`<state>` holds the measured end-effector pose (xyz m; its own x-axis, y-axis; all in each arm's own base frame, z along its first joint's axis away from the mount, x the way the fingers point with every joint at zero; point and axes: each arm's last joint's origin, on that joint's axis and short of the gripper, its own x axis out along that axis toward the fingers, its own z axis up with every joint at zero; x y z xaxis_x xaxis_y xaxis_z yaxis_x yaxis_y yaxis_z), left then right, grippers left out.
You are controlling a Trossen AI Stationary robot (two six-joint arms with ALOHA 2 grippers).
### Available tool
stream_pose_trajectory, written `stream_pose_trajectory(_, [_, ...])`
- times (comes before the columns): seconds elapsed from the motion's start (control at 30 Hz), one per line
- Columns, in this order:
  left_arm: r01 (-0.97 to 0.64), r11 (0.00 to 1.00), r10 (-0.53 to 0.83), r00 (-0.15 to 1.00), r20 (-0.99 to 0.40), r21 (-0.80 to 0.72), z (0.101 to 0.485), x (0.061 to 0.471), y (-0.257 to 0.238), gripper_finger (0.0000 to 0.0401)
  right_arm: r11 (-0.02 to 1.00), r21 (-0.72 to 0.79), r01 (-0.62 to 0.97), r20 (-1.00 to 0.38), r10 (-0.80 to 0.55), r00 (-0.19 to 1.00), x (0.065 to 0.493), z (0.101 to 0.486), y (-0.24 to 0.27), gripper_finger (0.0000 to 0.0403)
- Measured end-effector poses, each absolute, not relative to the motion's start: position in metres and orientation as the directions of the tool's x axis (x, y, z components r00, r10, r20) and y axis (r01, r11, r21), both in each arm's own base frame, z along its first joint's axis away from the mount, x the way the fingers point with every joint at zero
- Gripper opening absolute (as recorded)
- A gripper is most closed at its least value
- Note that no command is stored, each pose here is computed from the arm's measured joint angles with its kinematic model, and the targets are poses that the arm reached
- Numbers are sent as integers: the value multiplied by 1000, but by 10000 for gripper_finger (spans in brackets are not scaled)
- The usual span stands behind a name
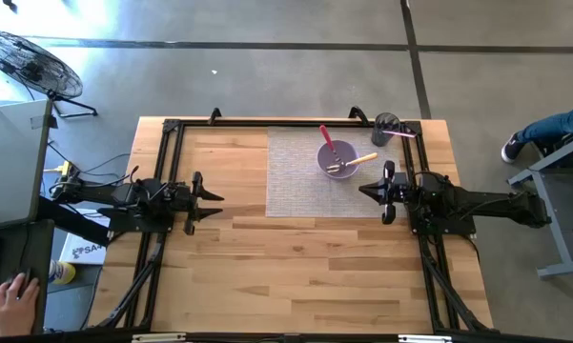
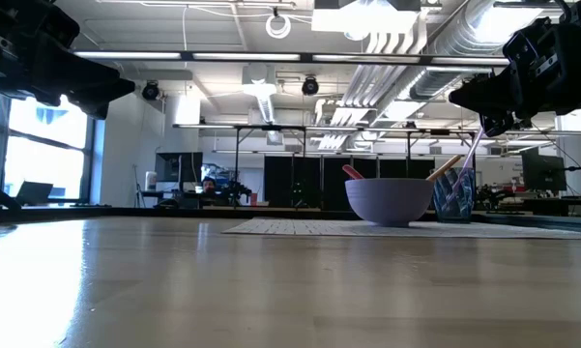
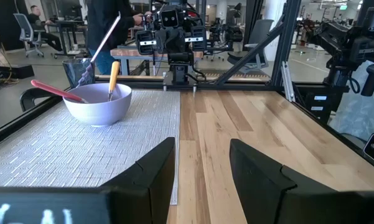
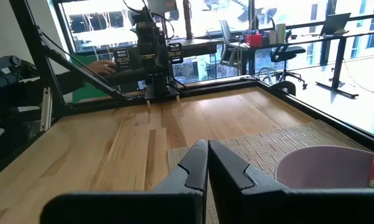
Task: Pick & Place Utensil
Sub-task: Return to Home Position
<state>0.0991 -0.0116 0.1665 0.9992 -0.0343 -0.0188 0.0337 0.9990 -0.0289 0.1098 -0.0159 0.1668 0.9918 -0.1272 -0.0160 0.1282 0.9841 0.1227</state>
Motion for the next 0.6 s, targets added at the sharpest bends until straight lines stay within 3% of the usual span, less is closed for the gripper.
stream_pose_trajectory(0.6, [34, 999, -34, 999, -18, -29, 167, 99, -12, 150, 984, 123, 128, -16, -127, 992, 110, 167, -16, 6])
